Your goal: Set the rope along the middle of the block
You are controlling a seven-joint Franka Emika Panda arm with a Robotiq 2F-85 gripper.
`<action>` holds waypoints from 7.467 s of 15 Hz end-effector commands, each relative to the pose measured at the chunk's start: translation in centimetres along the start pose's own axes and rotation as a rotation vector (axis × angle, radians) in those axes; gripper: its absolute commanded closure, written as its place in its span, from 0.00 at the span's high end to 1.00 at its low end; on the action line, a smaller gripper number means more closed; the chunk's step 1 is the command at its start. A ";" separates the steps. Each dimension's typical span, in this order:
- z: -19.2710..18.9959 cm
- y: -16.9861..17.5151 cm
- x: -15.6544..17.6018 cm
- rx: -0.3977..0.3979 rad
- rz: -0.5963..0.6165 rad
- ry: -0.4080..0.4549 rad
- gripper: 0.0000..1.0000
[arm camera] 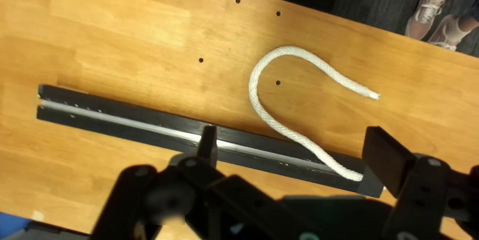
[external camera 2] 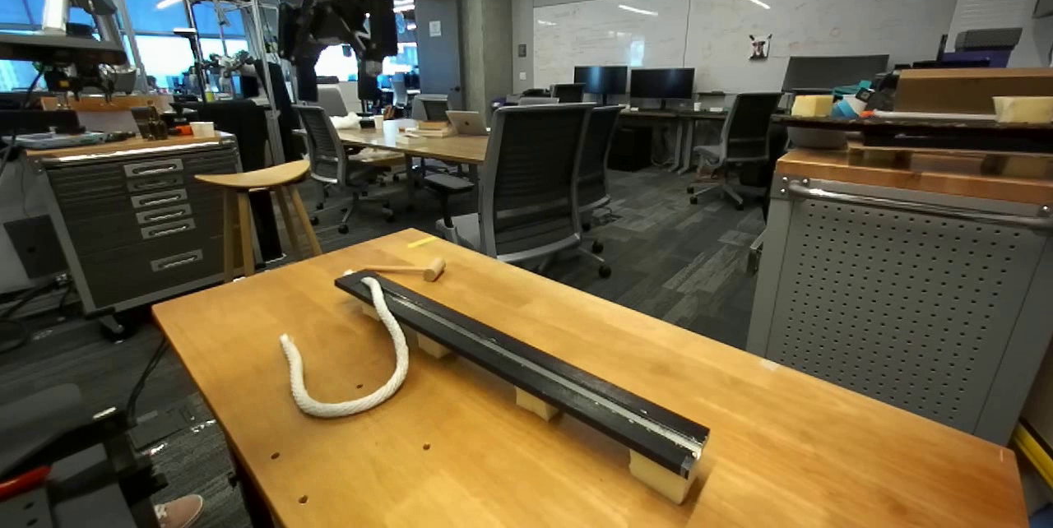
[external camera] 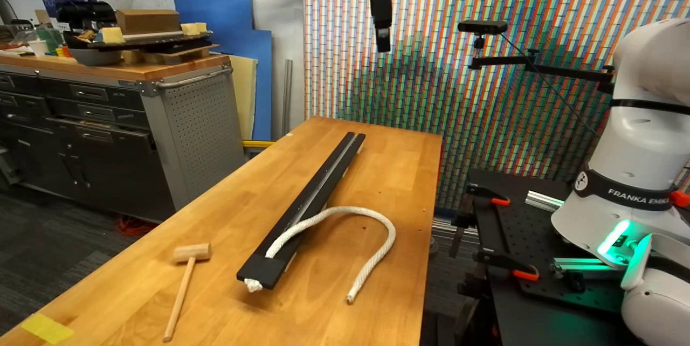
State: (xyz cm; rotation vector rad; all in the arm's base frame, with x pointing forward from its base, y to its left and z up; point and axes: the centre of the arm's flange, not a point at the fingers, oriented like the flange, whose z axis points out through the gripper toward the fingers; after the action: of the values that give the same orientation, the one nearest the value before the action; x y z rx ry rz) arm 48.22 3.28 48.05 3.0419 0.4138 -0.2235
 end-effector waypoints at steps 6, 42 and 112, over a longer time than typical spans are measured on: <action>6.3 -7.8 5.9 -0.110 -0.442 -0.004 1.00; 33.7 -22.2 8.2 -0.026 -0.863 0.012 1.00; 9.5 30.6 0.4 0.302 1.188 0.243 0.03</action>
State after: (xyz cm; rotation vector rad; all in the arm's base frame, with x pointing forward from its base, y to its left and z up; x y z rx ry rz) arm 50.77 -25.83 41.06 2.9978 -1.3121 0.2076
